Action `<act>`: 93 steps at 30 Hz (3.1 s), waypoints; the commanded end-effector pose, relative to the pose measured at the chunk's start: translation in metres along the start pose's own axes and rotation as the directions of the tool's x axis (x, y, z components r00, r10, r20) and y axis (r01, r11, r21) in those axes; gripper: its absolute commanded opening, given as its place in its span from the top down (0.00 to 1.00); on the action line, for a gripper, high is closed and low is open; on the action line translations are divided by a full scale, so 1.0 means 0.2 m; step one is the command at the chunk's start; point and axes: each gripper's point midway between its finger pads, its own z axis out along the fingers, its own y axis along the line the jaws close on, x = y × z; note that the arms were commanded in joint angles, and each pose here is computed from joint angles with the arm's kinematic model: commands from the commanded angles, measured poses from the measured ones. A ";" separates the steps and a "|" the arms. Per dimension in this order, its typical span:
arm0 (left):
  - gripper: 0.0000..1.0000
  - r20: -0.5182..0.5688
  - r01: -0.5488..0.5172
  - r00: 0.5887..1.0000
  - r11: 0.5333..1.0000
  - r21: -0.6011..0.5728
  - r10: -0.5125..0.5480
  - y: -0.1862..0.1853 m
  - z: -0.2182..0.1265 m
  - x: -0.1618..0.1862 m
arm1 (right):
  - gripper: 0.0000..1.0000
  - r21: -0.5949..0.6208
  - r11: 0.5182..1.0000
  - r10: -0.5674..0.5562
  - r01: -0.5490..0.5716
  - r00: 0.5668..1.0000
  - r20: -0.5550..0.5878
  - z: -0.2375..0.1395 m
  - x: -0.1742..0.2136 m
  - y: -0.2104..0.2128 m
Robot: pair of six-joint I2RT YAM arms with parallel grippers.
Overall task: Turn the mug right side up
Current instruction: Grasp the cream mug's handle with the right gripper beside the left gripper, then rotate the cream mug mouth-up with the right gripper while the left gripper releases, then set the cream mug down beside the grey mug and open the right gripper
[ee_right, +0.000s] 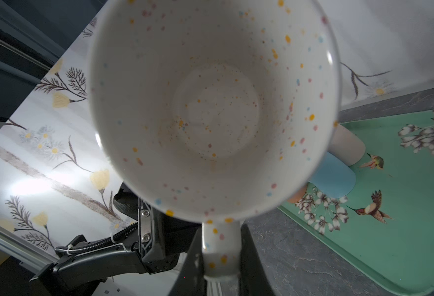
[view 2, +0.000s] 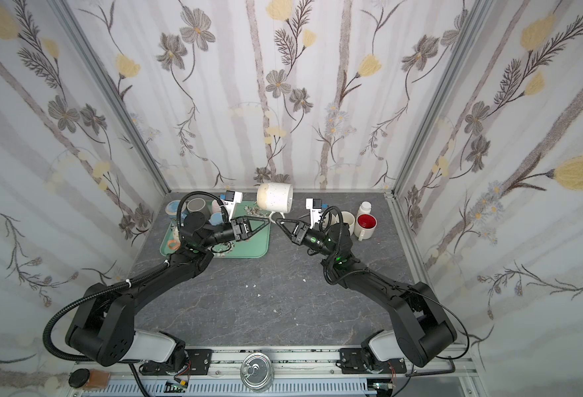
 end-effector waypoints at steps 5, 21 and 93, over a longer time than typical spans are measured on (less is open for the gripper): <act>0.51 -0.007 -0.050 0.999 0.996 -0.074 0.049 0.08 -0.01 0.01 | 1.00 0.156 0.979 -0.142 0.134 0.989 0.044 -0.13 -0.08 -0.04; 0.51 -0.027 0.008 1.000 0.986 -0.167 -0.013 0.28 -0.02 0.10 | 1.00 0.673 0.710 -0.227 0.208 0.972 -0.061 -0.38 -0.02 -0.57; 0.50 0.013 0.056 0.998 0.943 -0.329 -0.055 0.52 -0.37 0.02 | 0.54 0.896 0.202 -0.247 0.396 0.906 -0.345 -0.21 -0.03 -1.05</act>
